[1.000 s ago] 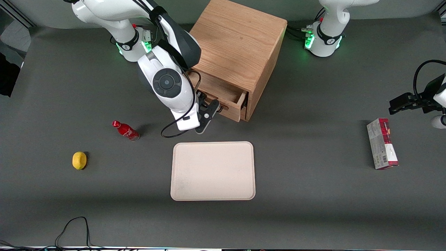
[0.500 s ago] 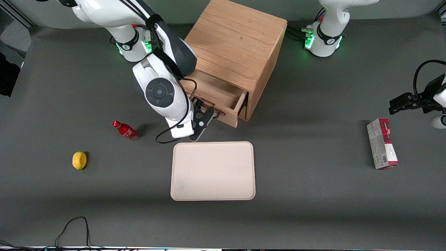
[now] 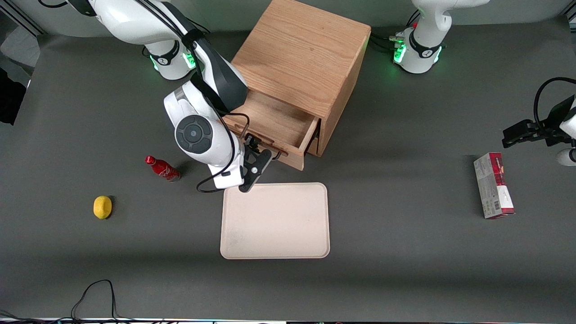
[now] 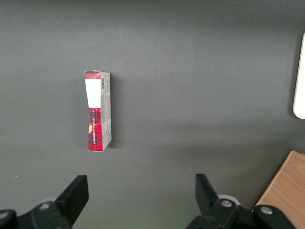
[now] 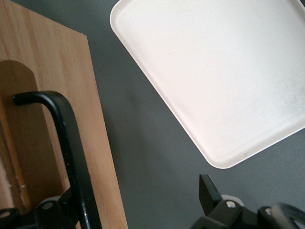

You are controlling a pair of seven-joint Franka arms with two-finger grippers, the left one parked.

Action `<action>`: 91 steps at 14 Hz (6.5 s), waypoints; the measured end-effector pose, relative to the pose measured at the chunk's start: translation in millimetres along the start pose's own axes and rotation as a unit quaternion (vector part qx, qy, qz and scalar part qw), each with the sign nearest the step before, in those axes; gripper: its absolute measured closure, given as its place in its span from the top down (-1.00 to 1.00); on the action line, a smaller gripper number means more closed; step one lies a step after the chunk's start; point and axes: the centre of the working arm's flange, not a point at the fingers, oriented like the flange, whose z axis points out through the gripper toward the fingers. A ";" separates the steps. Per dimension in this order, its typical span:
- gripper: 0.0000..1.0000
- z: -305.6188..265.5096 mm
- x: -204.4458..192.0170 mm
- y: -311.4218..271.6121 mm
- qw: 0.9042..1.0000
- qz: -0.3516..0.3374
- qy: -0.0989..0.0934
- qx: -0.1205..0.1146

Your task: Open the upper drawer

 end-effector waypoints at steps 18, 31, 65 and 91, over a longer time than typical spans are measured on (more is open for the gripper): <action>1.00 -15.4 -5.3 44.6 1.000 0.001 0.019 -0.001; 1.00 -23.0 -8.5 84.8 0.999 0.019 0.037 -0.004; 1.00 -145.7 -75.5 108.8 0.998 0.051 0.015 0.015; 1.00 -234.9 -301.4 108.8 0.931 0.356 0.059 -0.057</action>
